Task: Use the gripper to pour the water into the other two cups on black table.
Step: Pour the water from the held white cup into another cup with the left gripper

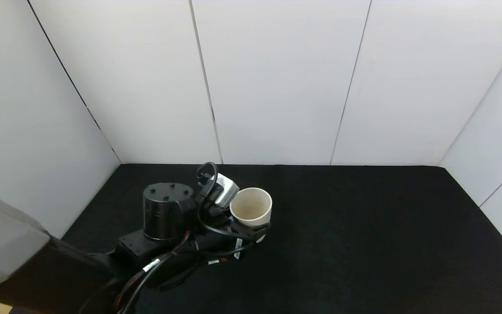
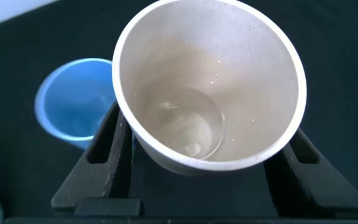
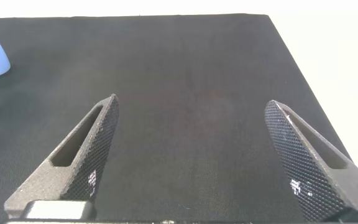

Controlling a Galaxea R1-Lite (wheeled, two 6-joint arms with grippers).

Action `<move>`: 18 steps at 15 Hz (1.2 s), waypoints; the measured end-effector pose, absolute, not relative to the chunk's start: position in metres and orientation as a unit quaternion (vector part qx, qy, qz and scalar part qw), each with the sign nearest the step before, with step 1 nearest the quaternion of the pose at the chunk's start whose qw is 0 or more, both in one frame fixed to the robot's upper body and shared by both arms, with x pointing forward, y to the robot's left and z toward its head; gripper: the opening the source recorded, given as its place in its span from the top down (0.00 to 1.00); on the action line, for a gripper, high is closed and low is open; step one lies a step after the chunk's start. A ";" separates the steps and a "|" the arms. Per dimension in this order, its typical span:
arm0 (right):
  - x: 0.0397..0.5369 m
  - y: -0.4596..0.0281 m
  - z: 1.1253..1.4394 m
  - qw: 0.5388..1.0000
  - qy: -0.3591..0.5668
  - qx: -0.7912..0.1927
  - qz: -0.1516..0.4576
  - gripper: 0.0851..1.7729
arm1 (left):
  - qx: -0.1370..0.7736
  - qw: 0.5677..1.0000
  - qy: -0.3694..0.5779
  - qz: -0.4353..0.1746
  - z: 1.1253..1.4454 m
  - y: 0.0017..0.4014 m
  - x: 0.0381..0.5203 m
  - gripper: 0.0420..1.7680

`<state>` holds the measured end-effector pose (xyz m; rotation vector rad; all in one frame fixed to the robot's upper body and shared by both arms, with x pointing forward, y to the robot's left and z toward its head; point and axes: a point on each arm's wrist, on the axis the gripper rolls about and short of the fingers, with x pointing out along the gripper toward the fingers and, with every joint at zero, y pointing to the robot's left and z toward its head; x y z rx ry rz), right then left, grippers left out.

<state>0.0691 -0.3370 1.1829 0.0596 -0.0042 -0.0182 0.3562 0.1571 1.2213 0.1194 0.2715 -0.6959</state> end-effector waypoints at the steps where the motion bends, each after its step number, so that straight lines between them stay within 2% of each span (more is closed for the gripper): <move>1: 0.069 -0.337 1.183 1.000 -0.002 0.030 -0.009 0.04 | 0.056 0.932 0.133 -0.334 1.226 0.165 0.358 0.32; 10: 0.069 -0.337 1.183 1.000 -0.002 0.030 -0.009 0.04 | 0.046 0.955 0.120 -0.266 1.265 0.242 0.365 0.32; 18: 0.069 -0.337 1.183 1.000 -0.002 0.030 -0.010 0.04 | 0.078 0.971 0.130 -0.184 1.271 0.316 0.374 0.32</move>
